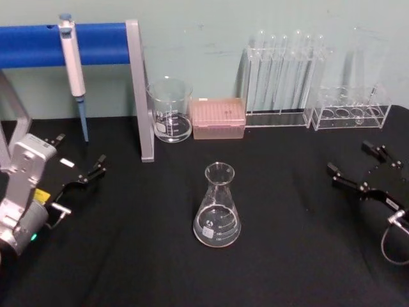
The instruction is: Grasp the erlenmeyer flask with one hand, shake it three times, then place it back.
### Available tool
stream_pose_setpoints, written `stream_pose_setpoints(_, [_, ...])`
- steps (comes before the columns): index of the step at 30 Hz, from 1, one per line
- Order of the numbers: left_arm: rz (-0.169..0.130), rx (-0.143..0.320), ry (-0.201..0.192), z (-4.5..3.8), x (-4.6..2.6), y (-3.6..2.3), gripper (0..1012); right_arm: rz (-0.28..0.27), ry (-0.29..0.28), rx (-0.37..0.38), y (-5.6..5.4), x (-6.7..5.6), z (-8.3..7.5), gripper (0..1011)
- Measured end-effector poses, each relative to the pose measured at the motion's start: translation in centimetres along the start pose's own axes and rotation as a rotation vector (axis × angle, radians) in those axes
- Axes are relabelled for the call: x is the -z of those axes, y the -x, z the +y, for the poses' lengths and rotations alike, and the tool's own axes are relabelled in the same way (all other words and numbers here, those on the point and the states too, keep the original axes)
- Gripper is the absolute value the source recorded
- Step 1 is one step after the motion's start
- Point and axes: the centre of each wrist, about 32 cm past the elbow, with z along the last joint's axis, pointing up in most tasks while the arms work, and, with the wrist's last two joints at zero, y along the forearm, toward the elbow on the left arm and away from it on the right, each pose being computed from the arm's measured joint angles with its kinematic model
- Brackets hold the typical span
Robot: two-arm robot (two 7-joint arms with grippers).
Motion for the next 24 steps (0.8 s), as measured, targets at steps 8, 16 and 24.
stream_pose_setpoints(8, [0.0,0.0,0.0,0.0,0.0,0.0,1001,0.003,-0.022,-0.116,0.4,-0.7,-1.0,1000])
stream_pose_setpoints(16, [0.0,0.0,0.0,0.0,0.0,0.0,1001,0.029,-0.061,-0.241,0.7,-1.1,-0.4,1000])
stream_pose_setpoints(24, [0.0,0.0,0.0,0.0,0.0,0.0,1001,0.057,-0.075,-0.329,1.0,-1.0,1.0,1000])
